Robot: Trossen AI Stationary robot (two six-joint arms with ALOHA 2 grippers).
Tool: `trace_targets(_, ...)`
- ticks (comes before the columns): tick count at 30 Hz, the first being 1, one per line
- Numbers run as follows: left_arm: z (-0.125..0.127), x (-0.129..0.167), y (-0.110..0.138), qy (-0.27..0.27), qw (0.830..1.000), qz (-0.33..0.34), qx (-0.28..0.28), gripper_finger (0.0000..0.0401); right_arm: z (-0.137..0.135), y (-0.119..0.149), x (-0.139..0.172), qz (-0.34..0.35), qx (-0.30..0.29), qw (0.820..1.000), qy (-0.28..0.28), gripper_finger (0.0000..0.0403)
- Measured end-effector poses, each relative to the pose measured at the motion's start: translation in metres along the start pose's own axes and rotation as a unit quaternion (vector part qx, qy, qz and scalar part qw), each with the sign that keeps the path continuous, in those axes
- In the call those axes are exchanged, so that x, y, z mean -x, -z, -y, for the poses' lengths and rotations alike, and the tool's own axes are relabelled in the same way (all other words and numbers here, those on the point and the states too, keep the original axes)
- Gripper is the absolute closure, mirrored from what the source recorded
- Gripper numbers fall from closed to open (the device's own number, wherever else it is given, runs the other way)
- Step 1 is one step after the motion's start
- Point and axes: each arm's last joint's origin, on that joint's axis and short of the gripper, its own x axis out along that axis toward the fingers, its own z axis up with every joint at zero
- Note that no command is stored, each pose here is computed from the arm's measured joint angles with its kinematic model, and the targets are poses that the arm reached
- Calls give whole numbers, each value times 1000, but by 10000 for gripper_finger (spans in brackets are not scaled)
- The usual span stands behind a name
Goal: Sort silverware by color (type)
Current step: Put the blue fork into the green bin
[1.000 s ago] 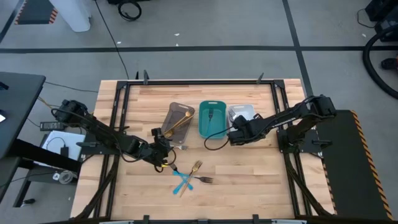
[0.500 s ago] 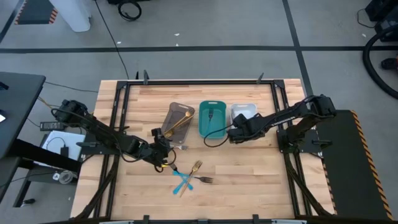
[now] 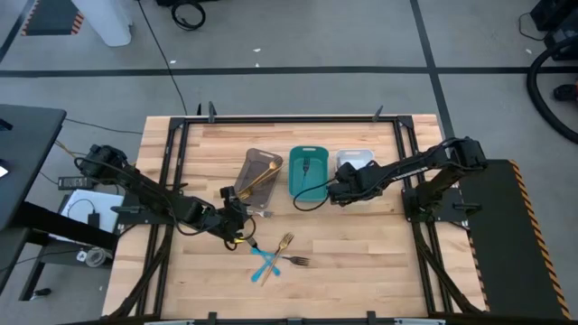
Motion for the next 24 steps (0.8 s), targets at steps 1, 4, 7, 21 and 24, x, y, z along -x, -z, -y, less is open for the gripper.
trace_targets(1,0,0,0,0,1000,0,0,232,1,-1,2,-1,3,1000,4,288)
trace_targets(4,0,0,0,1,1000,-1,-3,232,3,-7,11,5,11,1000,19,288)
trace_targets(7,0,0,0,7,1000,-2,-17,232,2,-11,21,22,20,999,30,288)
trace_targets(21,8,5,-19,121,993,-13,-4,232,-21,-12,63,168,80,982,14,288)
trace_targets(24,7,5,-19,160,986,-42,-1,232,-33,-9,72,206,109,972,-11,288)
